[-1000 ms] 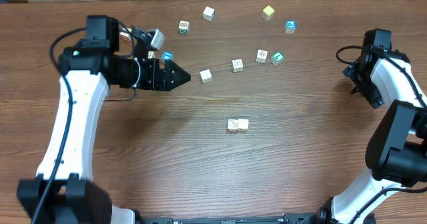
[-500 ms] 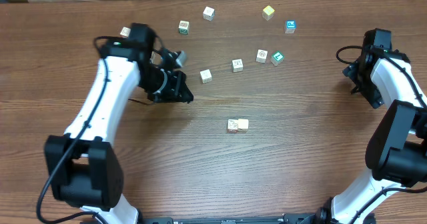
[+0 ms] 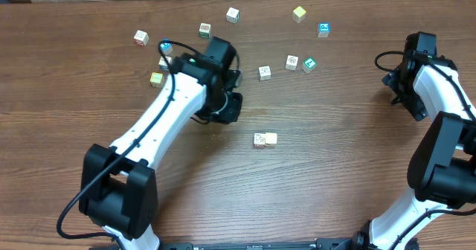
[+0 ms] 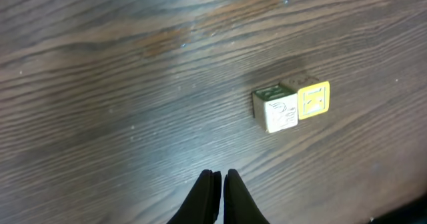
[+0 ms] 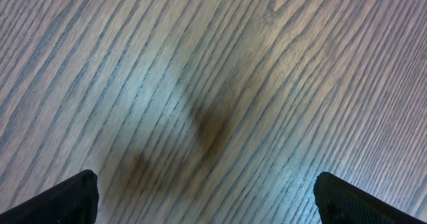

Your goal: Form a horizontal line

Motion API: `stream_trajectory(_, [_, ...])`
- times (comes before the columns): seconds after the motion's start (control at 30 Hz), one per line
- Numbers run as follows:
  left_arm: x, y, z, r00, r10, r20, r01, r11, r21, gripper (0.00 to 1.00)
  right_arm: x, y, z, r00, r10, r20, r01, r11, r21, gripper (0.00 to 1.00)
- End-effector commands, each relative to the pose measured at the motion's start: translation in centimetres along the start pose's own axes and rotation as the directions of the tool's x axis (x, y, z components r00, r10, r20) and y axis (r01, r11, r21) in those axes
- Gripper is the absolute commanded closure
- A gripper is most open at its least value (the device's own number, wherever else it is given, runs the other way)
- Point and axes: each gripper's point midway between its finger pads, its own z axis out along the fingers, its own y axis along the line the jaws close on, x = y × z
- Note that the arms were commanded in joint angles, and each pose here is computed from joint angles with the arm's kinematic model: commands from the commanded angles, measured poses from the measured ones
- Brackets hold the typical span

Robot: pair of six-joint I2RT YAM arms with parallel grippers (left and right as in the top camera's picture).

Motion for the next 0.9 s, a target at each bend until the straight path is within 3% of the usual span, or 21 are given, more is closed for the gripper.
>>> stream_trajectory(0.0, [-0.7,0.2,0.5,0.999,-0.037,0.033,0.040,0.996,-0.082,0.96,-0.5,0.3,0.1,1.000,0.001,0.013,-0.001,1.000,0.003,0.00])
stream_trajectory(0.37, [-6.0,-3.4,1.7,0.968,0.018,0.250,-0.011,1.000,-0.026,0.96,-0.5,0.3,0.1,1.000,0.002,0.013,-0.002,1.000,0.003,0.00])
stream_trajectory(0.57, [-6.7,-4.2,5.0,0.972,-0.029,0.235,0.032,0.999,-0.011,0.96,-0.5,0.3,0.1,1.000,0.002,0.013,-0.002,1.000,0.002,0.00])
stream_trajectory(0.87, [-6.8,-5.8,9.5,0.977,0.027,0.210,-0.027,1.000,-0.005,0.96,-0.5,0.3,0.1,1.000,0.002,0.013,-0.002,1.000,0.003,0.00])
